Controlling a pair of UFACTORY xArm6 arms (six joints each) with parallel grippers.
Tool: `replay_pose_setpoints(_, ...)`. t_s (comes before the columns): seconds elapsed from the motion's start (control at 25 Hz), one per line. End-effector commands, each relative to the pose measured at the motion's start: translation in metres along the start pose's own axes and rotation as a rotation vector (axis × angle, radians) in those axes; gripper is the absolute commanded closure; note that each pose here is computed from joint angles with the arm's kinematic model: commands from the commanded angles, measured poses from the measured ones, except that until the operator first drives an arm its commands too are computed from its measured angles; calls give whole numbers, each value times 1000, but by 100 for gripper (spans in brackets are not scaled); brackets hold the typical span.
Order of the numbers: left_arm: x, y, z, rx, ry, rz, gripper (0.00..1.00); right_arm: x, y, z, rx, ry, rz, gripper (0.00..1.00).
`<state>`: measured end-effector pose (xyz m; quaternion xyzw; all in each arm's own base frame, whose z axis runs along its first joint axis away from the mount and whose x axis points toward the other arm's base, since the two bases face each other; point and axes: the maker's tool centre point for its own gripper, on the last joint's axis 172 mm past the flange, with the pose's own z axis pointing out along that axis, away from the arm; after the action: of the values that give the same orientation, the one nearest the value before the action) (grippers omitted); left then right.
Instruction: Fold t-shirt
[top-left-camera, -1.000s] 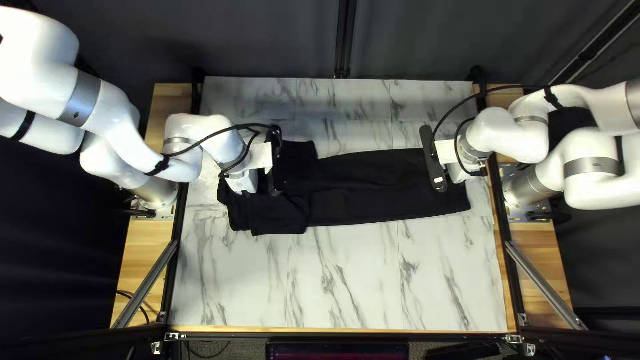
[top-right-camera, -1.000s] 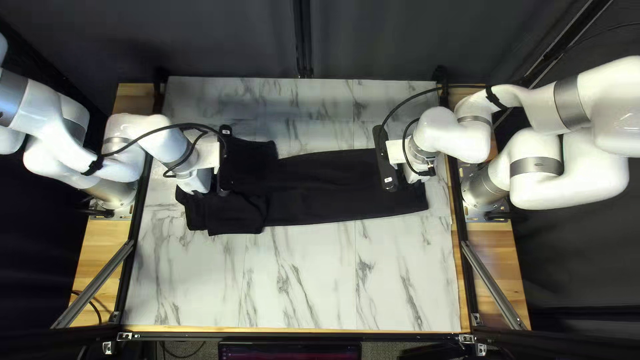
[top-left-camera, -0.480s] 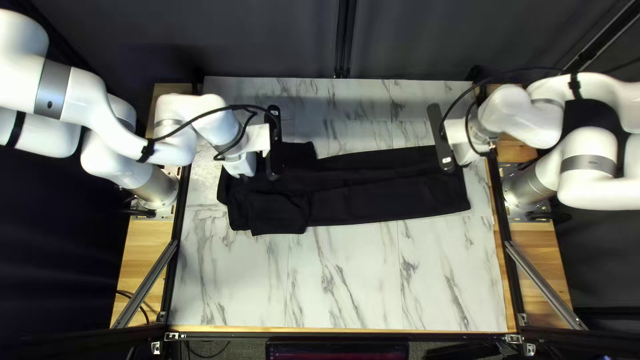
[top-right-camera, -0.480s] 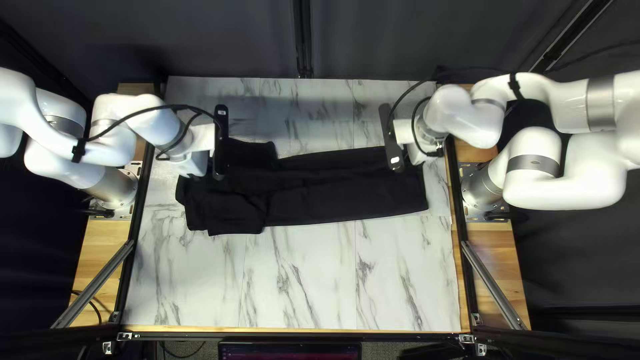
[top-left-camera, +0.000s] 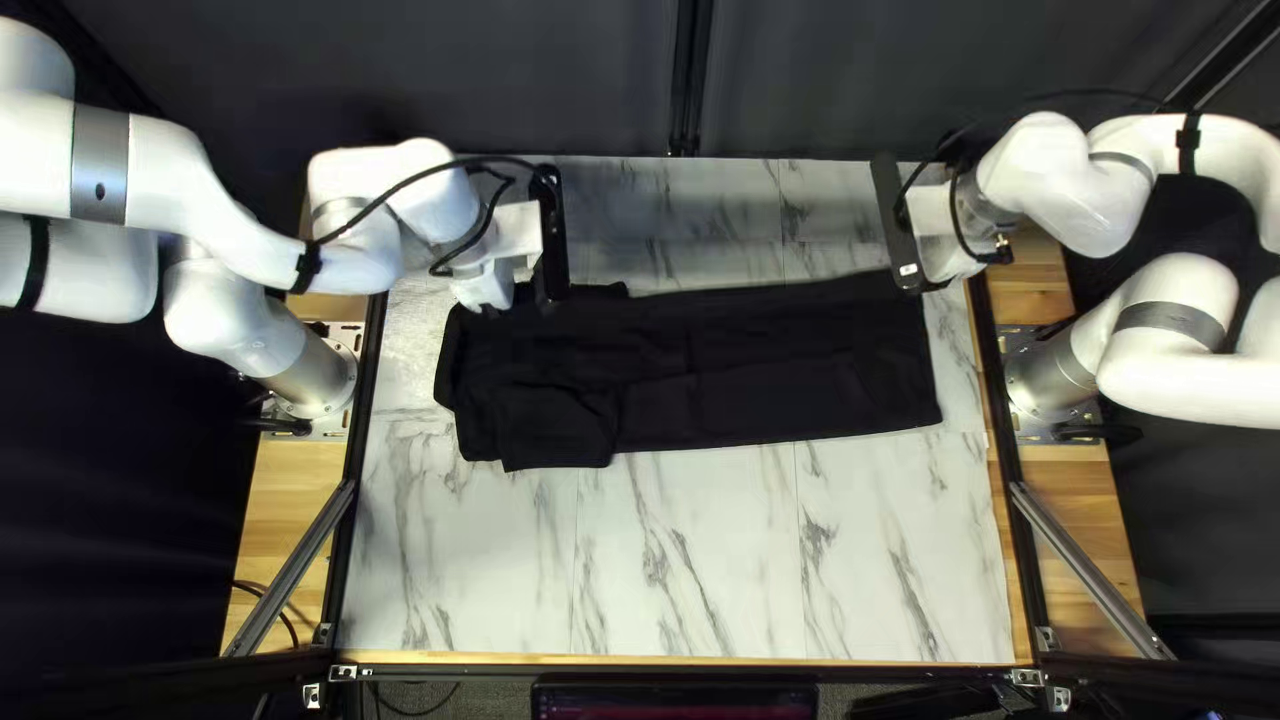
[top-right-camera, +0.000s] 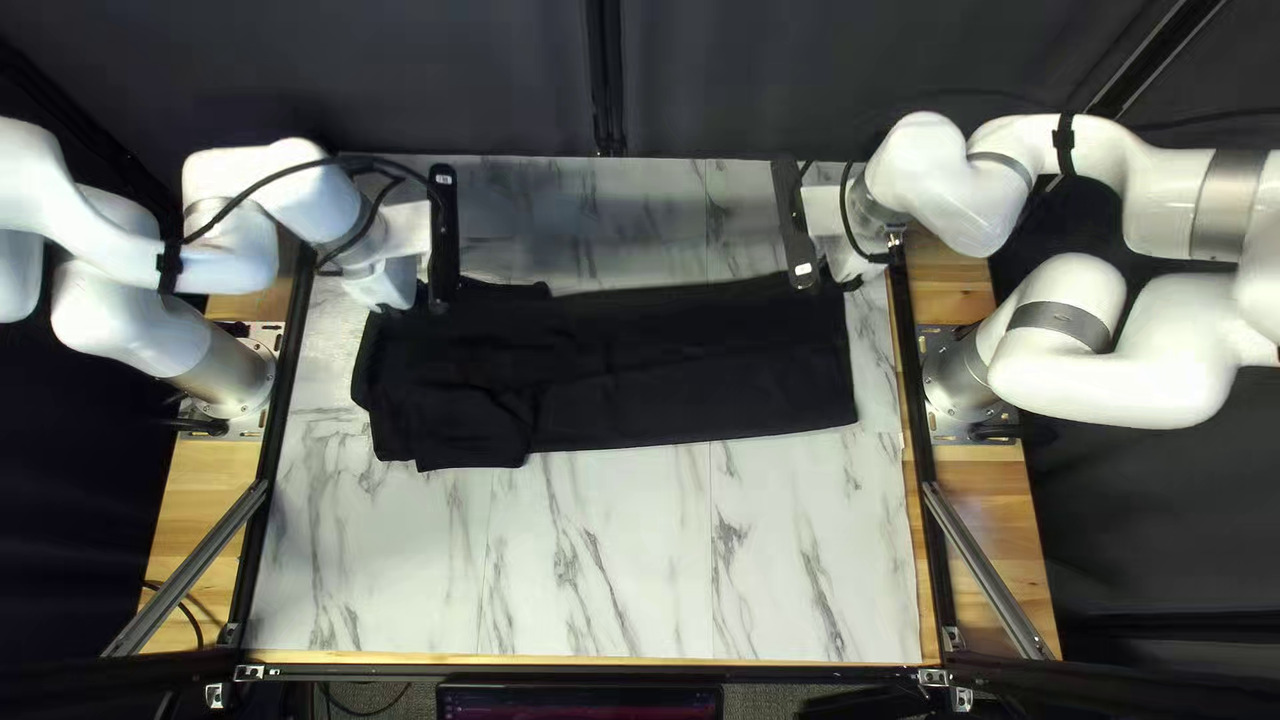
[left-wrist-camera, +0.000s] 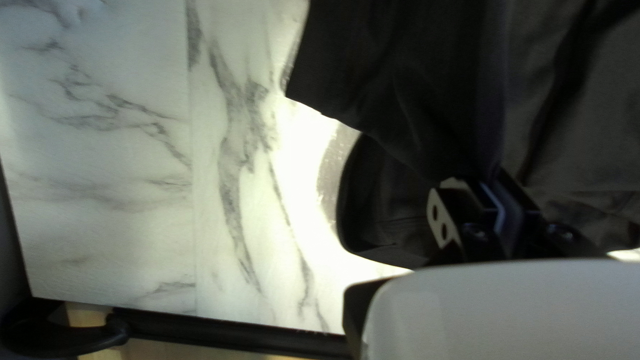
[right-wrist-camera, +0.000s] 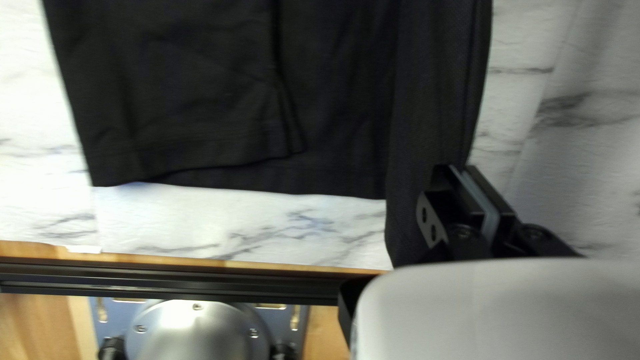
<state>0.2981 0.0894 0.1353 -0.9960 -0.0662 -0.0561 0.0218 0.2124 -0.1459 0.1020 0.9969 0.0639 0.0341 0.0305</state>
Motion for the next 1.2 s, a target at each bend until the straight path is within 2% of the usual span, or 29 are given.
replay_pose_setpoints(0.04, -1, -14, -5, 10, 0, -8, 98, -5, 22, -5, -5, 1, 1, 100)
replay_pose_setpoints(0.32, 0, -20, -9, 21, 9, -16, 98, -8, 38, -17, -20, -2, 1, 100)
replay_pose_setpoints(0.8, 3, -37, -14, 32, 12, -18, 98, -9, 59, -20, -32, -13, -2, 100)
replay_pose_setpoints(0.92, 2, -34, -15, 36, 13, -16, 98, -4, 53, -22, -38, -12, -3, 100)
replay_pose_setpoints(1.2, -12, -18, -10, 41, 5, -17, 98, 15, 16, -17, -43, -7, -18, 100)
